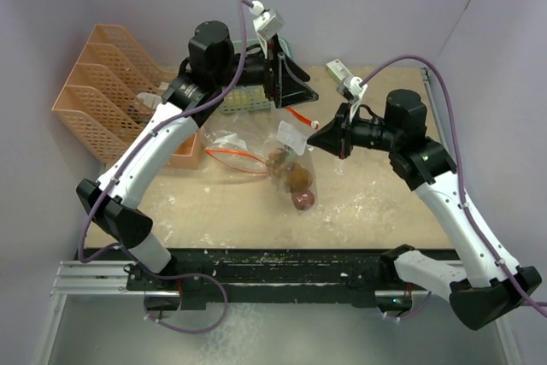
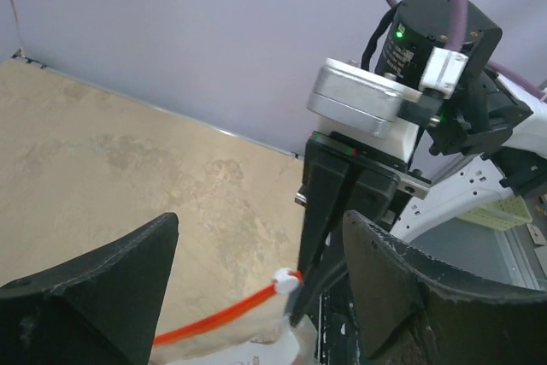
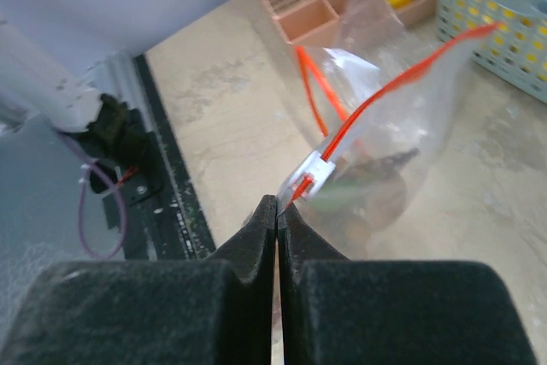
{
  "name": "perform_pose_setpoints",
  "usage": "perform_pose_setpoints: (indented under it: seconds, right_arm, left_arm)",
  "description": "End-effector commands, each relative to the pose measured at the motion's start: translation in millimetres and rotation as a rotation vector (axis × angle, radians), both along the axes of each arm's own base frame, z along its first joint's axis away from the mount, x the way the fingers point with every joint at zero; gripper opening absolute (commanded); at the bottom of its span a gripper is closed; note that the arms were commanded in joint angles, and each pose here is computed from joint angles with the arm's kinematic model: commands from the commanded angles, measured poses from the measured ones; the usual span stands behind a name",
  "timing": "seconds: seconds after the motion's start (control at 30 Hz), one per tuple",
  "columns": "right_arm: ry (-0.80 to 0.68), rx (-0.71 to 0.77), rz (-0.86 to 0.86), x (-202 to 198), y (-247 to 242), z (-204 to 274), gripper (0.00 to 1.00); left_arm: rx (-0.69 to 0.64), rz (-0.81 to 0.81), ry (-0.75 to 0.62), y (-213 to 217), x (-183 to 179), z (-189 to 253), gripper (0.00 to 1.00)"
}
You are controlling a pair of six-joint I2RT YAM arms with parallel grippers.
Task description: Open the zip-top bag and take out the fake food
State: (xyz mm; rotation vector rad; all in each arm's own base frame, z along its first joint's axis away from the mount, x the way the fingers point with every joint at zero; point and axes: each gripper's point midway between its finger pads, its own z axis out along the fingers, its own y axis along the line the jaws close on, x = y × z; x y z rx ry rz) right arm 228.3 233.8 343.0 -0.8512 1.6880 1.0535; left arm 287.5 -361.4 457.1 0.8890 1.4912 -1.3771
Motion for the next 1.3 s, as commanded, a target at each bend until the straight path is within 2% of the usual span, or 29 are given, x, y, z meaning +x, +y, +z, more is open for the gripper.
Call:
perform_pose_setpoints:
  seconds: [0.0, 0.17, 0.37, 0.77, 0.83, 0.93, 1.0, 1.1, 1.27]
  right_arm:
    - [0.066, -0.178, -0.264, 42.3, -29.7, -35.9, 0.00]
    - [0.225, -0.418, -0.558, 74.0, -76.6, -110.1, 0.00]
    - [0.287, -0.513, -0.672, 82.6, -96.4, -145.5, 0.00]
    - [0.178, -0.265, -0.569, 83.5, -64.4, -128.2, 0.00]
    - [0.141, -0.242, -0.531, 80.0, -59.9, -121.3, 0.00]
    - [0.124, -0.233, -0.486, 74.8, -55.5, -118.1, 0.00]
    - [0.124, -0.228, -0.466, 72.2, -53.1, -117.6, 0.00]
    - [0.120, -0.211, -0.432, 66.6, -48.8, -113.8, 0.00]
    - [0.074, -0.172, -0.385, 61.2, -42.7, -97.0, 0.00]
  left_arm:
    - [-0.039, -0.028, -0.129, 4.4, 0.6, 14.8, 0.81]
    - [-0.027, -0.016, -0.115, 3.0, 6.9, 7.9, 0.80]
    - [-0.013, -0.003, -0.104, 1.8, 11.5, 1.4, 0.79]
    - [0.023, 0.030, -0.050, -1.6, 24.1, -25.2, 0.78]
    - [0.044, 0.008, -0.044, -4.0, 25.2, -38.0, 0.83]
    - [0.077, -0.054, -0.046, -10.4, 25.7, -58.7, 0.97]
    - [0.090, -0.089, -0.069, -13.5, 27.8, -73.0, 0.99]
    - [0.111, -0.139, -0.118, -18.2, 30.7, -100.5, 0.99]
    - [0.138, -0.237, -0.117, -23.6, 27.7, -135.2, 0.92]
